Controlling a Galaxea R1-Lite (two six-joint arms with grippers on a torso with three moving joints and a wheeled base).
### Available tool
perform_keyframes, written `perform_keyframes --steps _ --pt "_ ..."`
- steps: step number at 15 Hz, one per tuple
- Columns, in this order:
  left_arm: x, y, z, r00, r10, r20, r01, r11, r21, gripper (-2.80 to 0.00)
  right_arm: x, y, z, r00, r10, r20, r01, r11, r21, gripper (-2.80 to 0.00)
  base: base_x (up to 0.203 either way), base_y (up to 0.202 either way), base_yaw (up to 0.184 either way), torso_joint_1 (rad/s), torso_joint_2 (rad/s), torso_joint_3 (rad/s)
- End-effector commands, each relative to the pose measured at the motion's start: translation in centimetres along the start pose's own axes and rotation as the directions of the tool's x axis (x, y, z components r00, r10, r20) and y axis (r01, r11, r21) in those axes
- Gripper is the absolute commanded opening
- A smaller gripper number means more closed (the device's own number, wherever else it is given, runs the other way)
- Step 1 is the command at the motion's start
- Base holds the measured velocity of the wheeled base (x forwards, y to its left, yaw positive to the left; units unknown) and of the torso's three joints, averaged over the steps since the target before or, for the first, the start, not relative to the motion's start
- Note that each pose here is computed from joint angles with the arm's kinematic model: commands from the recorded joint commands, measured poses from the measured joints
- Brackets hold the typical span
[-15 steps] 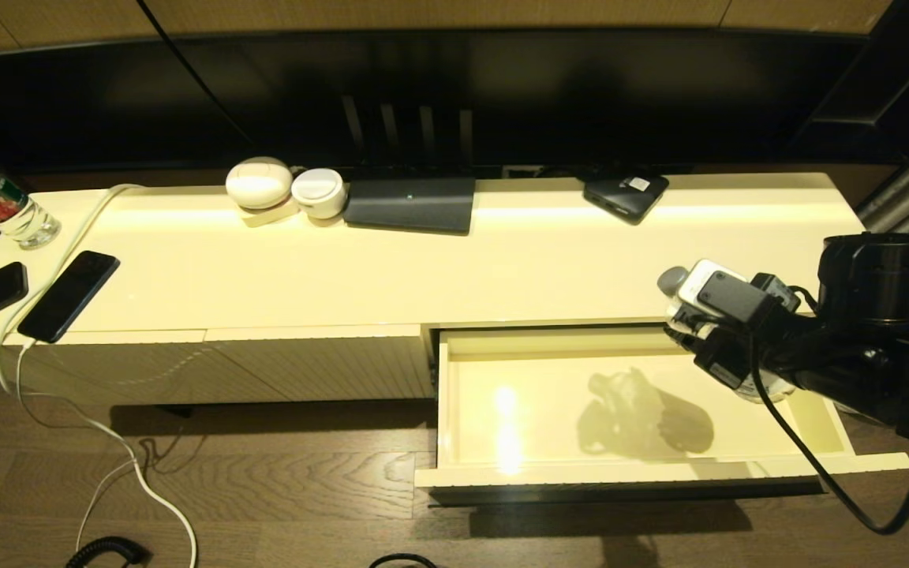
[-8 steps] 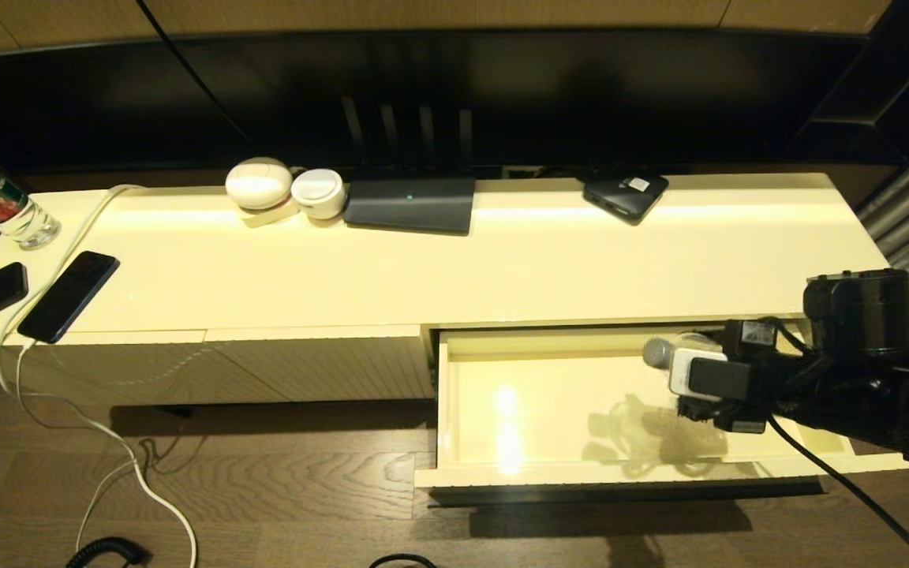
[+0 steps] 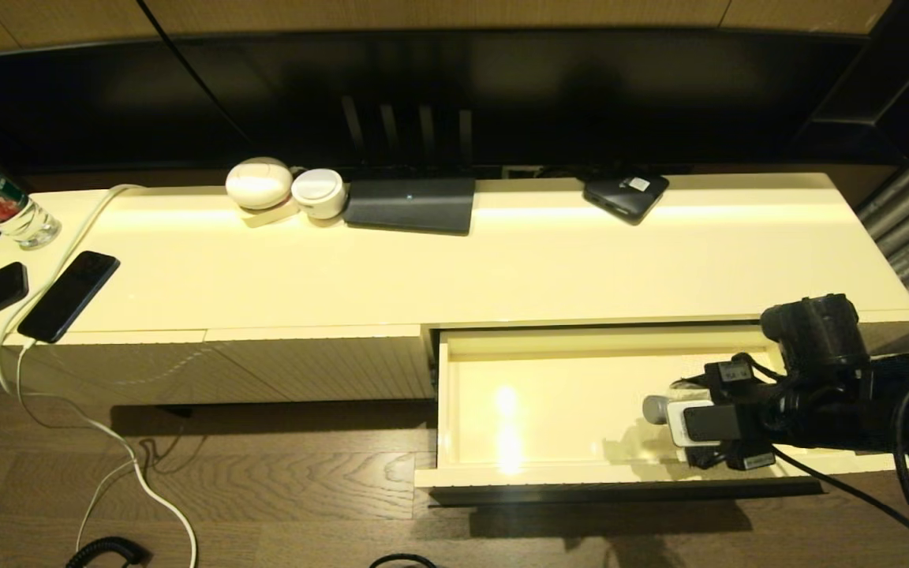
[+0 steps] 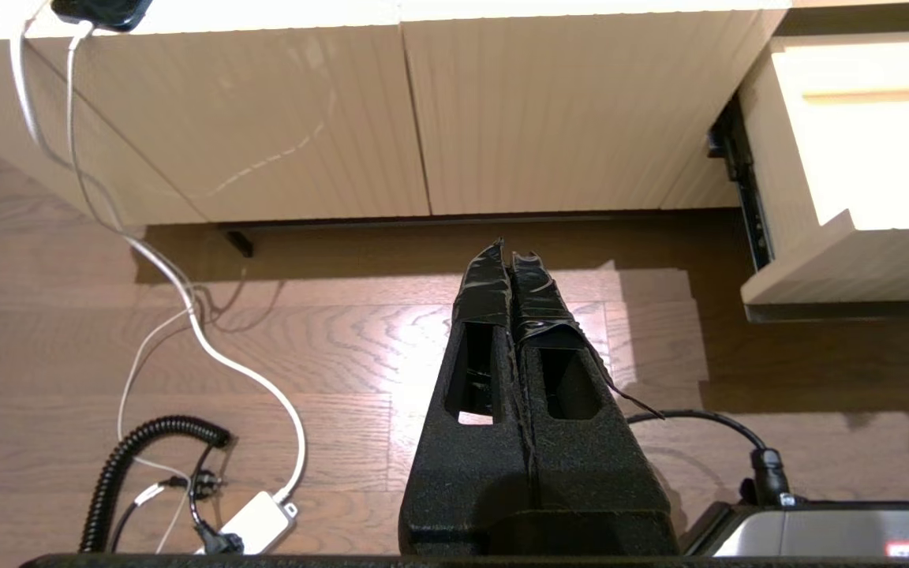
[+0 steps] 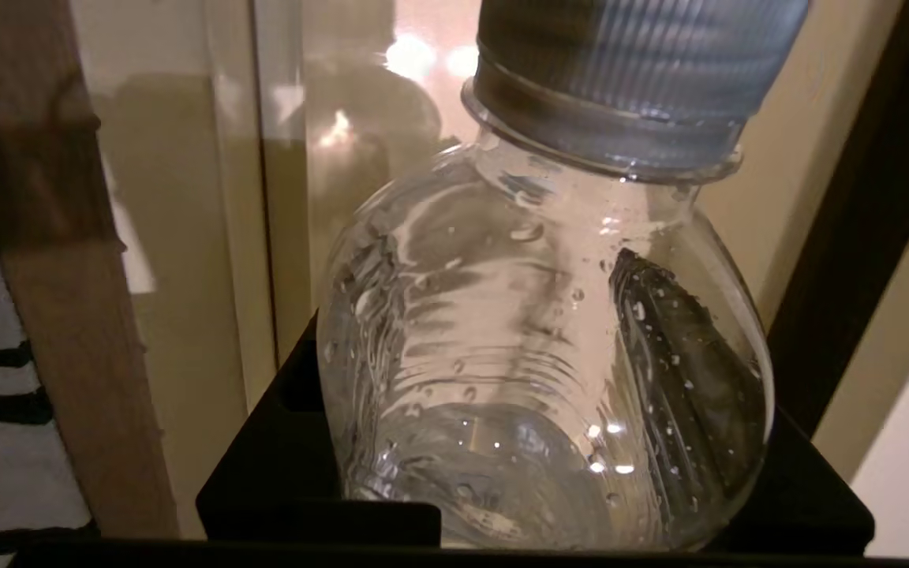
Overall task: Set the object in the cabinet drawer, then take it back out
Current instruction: Put the mineral water in the drawer
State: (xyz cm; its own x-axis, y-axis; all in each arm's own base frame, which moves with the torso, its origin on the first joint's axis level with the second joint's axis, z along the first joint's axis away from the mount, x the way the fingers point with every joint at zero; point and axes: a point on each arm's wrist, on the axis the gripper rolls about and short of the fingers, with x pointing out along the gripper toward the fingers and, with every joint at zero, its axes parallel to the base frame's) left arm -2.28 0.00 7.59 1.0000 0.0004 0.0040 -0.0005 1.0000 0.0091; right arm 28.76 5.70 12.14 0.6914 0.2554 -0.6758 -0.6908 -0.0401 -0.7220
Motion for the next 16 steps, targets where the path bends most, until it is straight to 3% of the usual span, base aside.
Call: perform_keyframes --steps 1,12,13,16 --pt "0.0 0.0 -0.1 1.000 0.001 -0.002 -0.001 1.000 0.000 -2.80 1.1 -0.2 -0.4 1.000 0.025 0.004 -0.025 0.999 -0.032 -2.80 0.000 0.000 0.000 0.000 0.00 0.000" --pt "0.0 0.0 0.0 1.000 0.000 -0.001 0.000 1.000 0.000 -2.80 2.9 0.3 -0.6 0.994 0.109 -0.001 -0.108 0.986 -0.129 -2.80 0.000 0.000 0.000 0.000 0.00 0.000" --pt "0.0 0.0 0.0 1.000 0.001 -0.001 -0.001 1.000 0.000 -2.80 3.0 0.3 -0.6 0.994 0.110 -0.002 -0.109 0.986 -0.129 0.00 0.000 0.000 0.000 0.000 0.00 0.000" --pt "0.0 0.0 -0.1 1.000 0.001 -0.002 -0.001 1.000 0.000 -2.80 3.3 -0.1 -0.4 0.995 0.100 -0.004 -0.100 0.987 -0.129 0.00 0.000 0.000 0.000 0.000 0.00 0.000"
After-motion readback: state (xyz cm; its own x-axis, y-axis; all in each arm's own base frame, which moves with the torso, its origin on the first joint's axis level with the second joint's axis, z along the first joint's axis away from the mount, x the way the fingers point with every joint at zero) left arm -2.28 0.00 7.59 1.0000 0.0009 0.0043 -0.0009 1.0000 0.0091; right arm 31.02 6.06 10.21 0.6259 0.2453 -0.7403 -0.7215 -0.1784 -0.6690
